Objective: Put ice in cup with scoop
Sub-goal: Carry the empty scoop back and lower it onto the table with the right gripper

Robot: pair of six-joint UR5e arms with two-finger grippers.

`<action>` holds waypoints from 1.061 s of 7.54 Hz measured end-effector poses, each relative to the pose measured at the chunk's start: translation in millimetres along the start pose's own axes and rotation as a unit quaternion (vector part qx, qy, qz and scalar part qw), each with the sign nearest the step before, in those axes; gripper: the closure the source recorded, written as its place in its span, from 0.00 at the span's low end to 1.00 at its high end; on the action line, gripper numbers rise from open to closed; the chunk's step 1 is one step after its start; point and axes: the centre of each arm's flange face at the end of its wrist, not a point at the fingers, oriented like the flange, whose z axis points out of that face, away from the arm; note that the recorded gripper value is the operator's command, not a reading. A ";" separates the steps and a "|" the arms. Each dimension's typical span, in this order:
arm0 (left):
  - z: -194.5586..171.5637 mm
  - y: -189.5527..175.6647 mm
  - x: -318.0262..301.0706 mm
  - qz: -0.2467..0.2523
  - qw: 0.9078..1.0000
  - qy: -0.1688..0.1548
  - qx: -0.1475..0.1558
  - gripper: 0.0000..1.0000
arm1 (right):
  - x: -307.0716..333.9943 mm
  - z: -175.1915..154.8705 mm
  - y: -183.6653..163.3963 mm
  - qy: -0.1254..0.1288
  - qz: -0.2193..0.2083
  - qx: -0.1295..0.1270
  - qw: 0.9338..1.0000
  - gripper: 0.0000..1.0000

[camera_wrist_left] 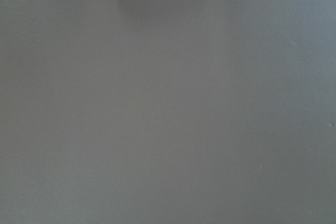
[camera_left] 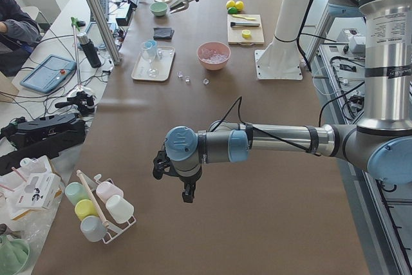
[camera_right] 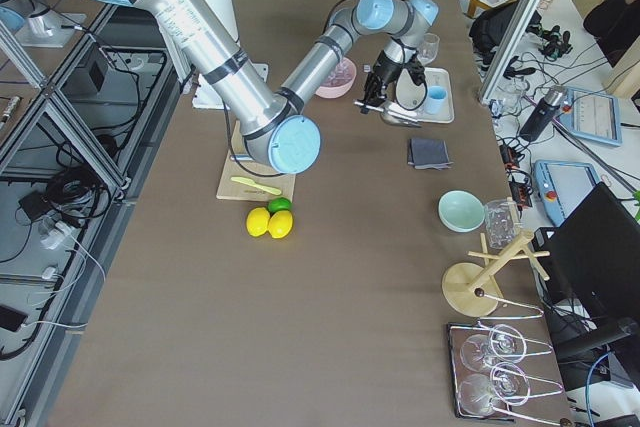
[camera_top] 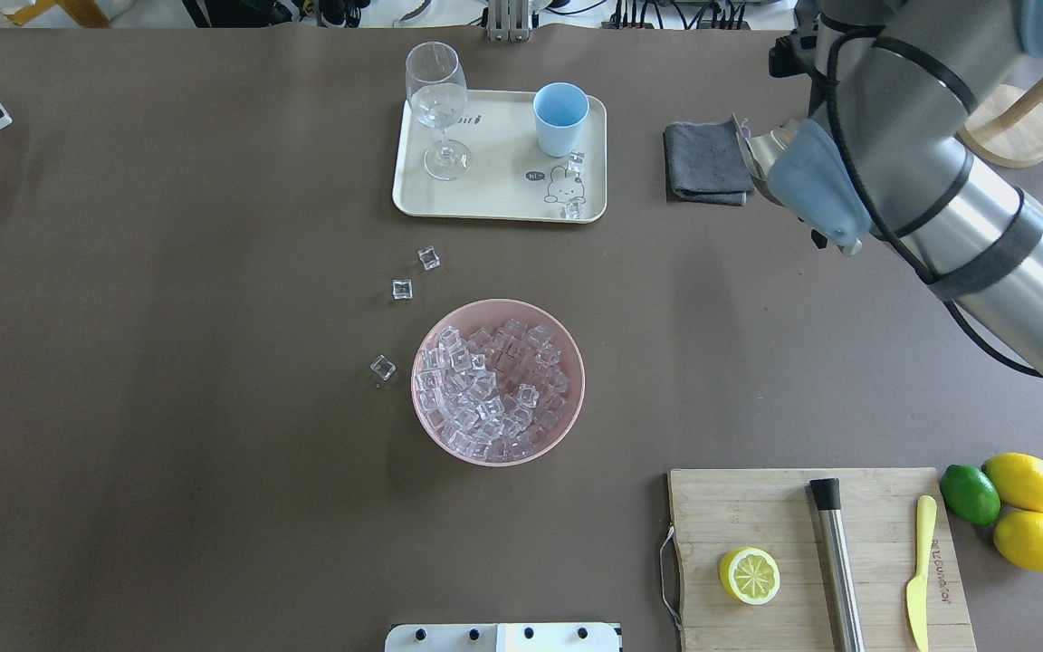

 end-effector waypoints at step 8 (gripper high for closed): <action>0.8 0.2 -1.5 -0.001 1.000 0.000 0.000 0.02 | 70.8 167.0 61.8 -0.038 0.004 0.036 0.999 1.00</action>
